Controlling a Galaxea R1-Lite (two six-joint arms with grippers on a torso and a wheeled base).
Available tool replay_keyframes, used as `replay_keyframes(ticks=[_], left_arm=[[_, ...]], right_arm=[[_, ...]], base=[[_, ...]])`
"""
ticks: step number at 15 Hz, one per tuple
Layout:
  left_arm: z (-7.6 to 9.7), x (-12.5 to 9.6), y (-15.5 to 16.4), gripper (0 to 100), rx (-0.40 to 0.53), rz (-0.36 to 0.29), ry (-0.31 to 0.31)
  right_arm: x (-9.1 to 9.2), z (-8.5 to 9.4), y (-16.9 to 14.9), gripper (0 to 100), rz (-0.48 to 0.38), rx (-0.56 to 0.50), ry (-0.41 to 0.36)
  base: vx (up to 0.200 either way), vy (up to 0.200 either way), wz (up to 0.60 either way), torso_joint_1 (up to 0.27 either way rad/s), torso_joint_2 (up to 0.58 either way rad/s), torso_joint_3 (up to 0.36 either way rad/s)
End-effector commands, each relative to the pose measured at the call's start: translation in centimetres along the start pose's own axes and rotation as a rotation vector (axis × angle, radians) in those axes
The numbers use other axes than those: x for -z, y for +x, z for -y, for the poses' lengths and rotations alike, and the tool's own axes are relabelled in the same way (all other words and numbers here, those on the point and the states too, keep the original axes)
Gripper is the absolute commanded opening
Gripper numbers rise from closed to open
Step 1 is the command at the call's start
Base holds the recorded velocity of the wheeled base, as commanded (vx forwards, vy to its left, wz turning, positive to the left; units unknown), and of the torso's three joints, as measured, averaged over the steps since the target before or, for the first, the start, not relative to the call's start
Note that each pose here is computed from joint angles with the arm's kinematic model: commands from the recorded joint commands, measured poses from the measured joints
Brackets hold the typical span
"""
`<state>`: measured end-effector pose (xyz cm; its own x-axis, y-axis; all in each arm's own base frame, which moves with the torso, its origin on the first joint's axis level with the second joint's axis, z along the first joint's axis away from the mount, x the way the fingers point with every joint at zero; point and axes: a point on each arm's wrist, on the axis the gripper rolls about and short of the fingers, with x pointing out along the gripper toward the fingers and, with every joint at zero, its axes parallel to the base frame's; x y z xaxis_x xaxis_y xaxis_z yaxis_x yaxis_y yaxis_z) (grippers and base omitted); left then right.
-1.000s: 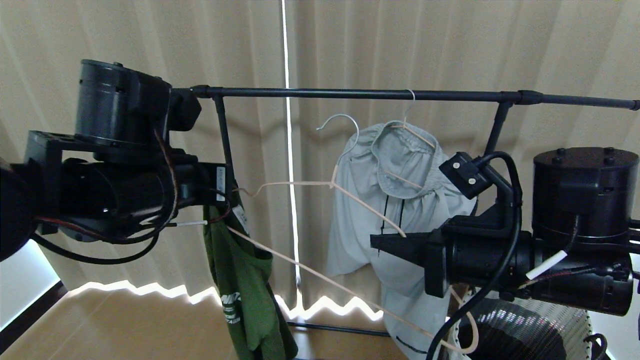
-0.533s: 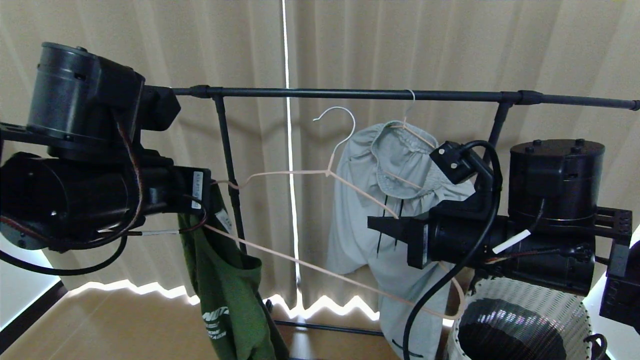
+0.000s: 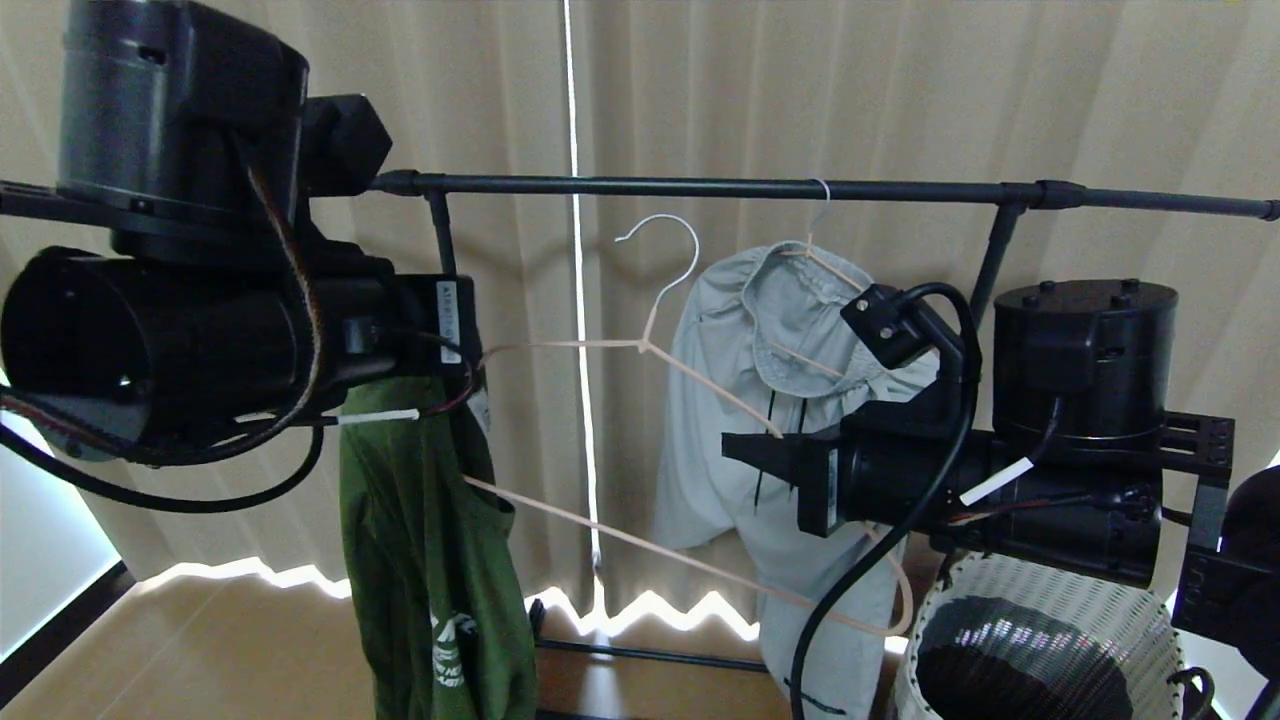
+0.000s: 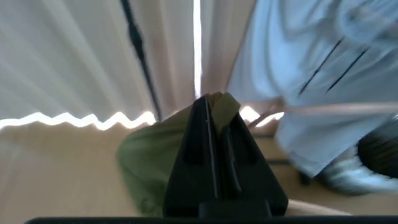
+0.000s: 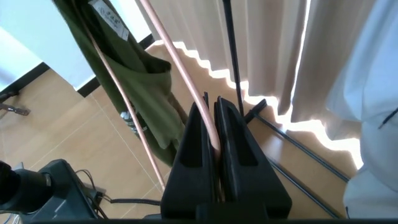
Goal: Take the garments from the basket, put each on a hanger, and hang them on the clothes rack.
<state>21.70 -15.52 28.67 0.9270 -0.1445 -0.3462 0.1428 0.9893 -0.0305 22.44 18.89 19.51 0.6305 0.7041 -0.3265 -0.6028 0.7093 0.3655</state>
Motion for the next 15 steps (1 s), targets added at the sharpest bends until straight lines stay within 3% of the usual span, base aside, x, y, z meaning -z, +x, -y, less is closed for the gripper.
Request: replay_keyframes(ticks=[1,4,7,11,13,14,15], left_arm=[[2.0,-0.1,0.6,0,0.054,0.019,-0.025],[4.4,0.0,1.6,0,0.106,0.029,-0.08],[5.3,0.1,1.8,0,0.127,0.029,-0.098],[6.0,0.3,1.6,0,0.154,0.034,-0.088],[5.7,0.7,1.4,0,0.148,0.025,-0.037],[4.6,1.4,1.5,0,0.128,0.012,0.056],[3.8,1.8,1.3,0,0.149,-0.003,0.102]], right_arm=[[-0.2,-0.2,0.0,0,0.006,-0.006,-0.004],[-0.2,-0.8,0.1,0,0.007,-0.027,-0.014],[-0.3,-1.0,0.7,0,0.043,-0.047,-0.023],[0.2,-1.3,1.4,0,0.03,-0.056,-0.033],[0.1,-1.3,1.4,0,0.041,-0.06,-0.036],[0.2,-1.3,1.4,0,0.041,-0.062,-0.038],[0.3,-1.2,1.4,0,0.039,-0.059,-0.051]], base=[[0.0,0.0,0.0,0.0,0.0,0.0],[0.0,0.0,0.0,0.0,0.0,0.0],[0.0,0.0,0.0,0.0,0.0,0.0],[0.0,0.0,0.0,0.0,0.0,0.0],[0.0,0.0,0.0,0.0,0.0,0.0],[0.0,0.0,0.0,0.0,0.0,0.0],[0.0,0.0,0.0,0.0,0.0,0.0]])
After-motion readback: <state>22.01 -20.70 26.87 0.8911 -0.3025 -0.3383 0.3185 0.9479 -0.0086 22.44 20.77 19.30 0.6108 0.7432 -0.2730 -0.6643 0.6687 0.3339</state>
